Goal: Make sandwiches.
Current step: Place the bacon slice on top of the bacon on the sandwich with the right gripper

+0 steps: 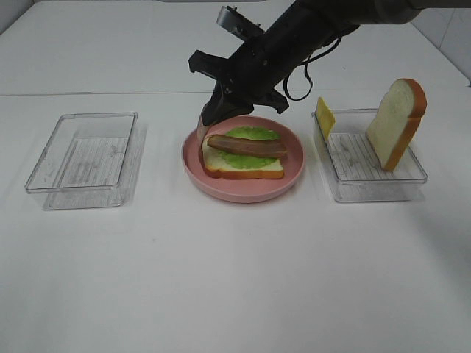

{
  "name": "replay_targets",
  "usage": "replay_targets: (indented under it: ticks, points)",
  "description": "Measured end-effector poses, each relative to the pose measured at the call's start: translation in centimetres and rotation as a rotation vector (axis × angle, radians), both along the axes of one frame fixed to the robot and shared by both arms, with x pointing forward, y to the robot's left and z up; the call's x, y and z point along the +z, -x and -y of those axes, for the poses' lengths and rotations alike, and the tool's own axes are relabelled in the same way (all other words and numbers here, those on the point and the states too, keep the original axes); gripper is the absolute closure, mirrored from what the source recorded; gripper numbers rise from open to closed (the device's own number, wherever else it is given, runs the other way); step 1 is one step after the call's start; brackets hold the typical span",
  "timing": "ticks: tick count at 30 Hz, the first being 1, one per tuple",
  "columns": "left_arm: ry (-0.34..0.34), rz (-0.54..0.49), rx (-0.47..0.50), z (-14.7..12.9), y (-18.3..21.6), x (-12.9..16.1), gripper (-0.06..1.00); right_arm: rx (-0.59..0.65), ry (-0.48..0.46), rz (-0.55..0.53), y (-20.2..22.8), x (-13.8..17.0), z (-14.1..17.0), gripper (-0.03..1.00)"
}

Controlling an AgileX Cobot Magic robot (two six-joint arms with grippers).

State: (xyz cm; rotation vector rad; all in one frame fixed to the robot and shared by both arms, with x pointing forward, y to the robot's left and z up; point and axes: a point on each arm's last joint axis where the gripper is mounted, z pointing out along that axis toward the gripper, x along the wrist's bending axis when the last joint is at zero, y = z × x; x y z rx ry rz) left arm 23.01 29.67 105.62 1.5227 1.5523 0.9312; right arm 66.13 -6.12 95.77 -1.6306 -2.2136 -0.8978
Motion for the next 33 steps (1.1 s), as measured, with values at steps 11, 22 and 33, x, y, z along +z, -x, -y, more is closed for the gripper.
replay_targets:
  ticks: [11,22,33]
  points:
    - [0.0,0.0,0.0,0.0,0.0,0.0,-0.05,0.057,0.127,0.056,-0.2,-0.7,0.8,0.94]
    - [0.0,0.0,0.0,0.0,0.0,0.0,-0.05,0.101,0.24,0.106,-0.3,-1.1,1.6,0.94]
    - [0.0,0.0,0.0,0.0,0.0,0.0,-0.05,0.056,0.336,0.144,-0.9,-1.4,2.5,0.94]
